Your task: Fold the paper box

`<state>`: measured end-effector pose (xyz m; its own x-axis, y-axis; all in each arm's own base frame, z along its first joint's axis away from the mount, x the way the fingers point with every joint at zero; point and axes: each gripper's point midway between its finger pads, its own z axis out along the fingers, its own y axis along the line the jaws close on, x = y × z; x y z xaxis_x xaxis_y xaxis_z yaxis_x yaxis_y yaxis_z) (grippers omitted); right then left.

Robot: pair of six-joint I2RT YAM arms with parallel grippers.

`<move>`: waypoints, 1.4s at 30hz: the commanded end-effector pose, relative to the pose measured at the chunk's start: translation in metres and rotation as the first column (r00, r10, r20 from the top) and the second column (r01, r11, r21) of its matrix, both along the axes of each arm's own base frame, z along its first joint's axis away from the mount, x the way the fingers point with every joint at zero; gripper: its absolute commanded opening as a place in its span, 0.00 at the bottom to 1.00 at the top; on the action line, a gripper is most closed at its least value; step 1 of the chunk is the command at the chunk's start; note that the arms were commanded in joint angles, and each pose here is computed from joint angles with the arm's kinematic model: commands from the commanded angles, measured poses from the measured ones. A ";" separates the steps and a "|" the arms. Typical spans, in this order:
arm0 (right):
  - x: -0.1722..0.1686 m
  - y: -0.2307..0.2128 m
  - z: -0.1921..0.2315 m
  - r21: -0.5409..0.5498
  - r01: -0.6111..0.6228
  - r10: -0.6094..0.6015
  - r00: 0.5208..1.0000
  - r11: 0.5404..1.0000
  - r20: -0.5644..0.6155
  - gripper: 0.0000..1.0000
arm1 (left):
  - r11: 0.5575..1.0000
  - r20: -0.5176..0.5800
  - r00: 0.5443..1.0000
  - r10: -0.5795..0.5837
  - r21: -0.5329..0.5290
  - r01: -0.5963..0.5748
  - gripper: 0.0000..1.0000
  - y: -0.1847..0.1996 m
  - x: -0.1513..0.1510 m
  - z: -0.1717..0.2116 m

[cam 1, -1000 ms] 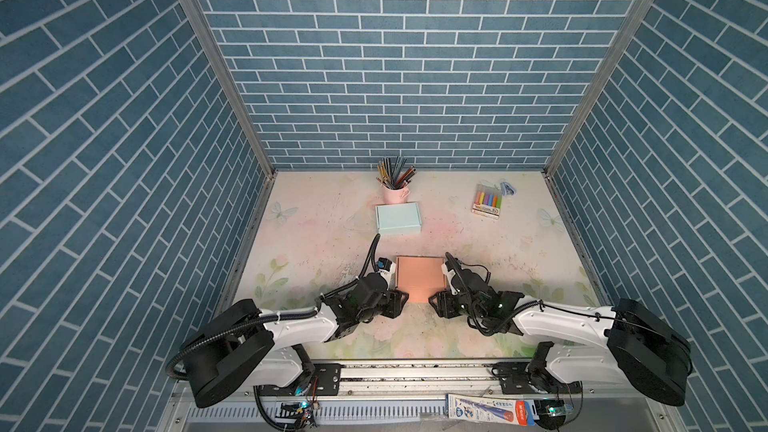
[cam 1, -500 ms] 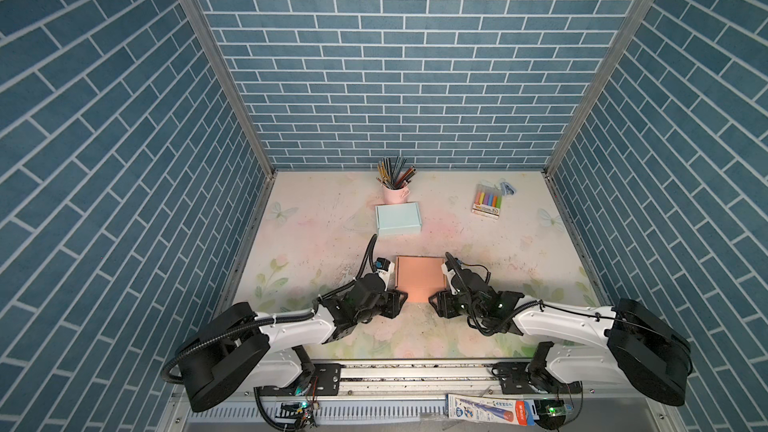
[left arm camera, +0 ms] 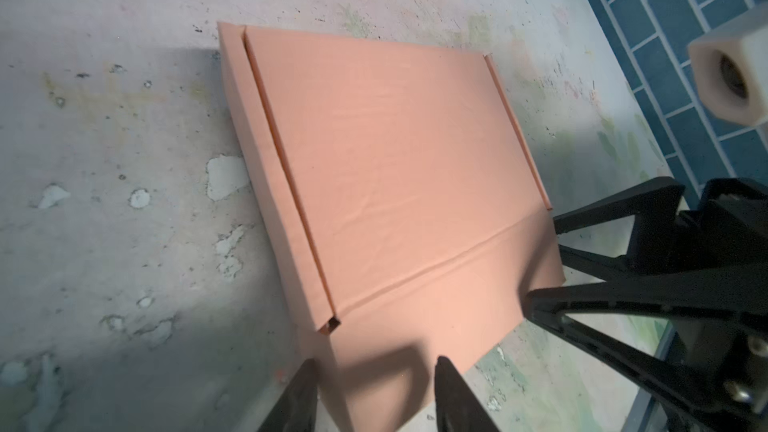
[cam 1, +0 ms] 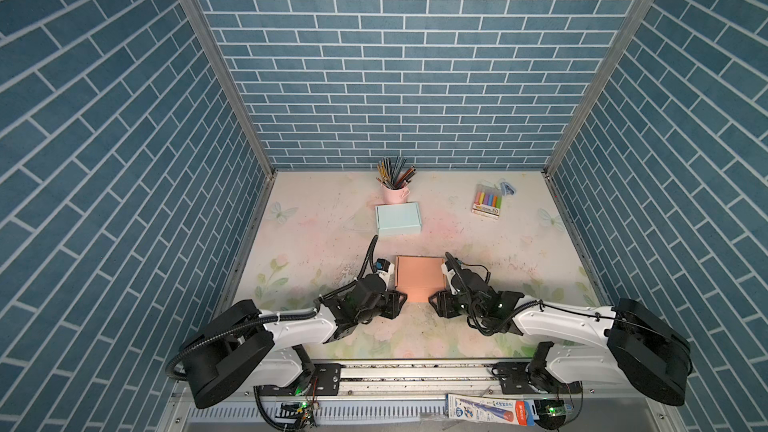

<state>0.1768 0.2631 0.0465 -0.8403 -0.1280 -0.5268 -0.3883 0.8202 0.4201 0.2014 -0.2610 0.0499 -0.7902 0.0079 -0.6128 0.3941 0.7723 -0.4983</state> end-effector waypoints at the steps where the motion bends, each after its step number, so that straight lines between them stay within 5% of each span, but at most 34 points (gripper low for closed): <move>1: 0.005 0.013 0.012 0.038 -0.001 0.001 1.000 0.999 0.011 0.63 | 1.000 0.002 1.000 0.014 -0.022 -0.014 0.47 0.002 0.000 0.004; 42: 0.015 0.003 -0.001 -0.039 0.050 -0.048 0.998 0.998 0.039 0.62 | 0.997 0.029 0.997 0.066 0.032 -0.067 0.37 0.006 0.016 -0.009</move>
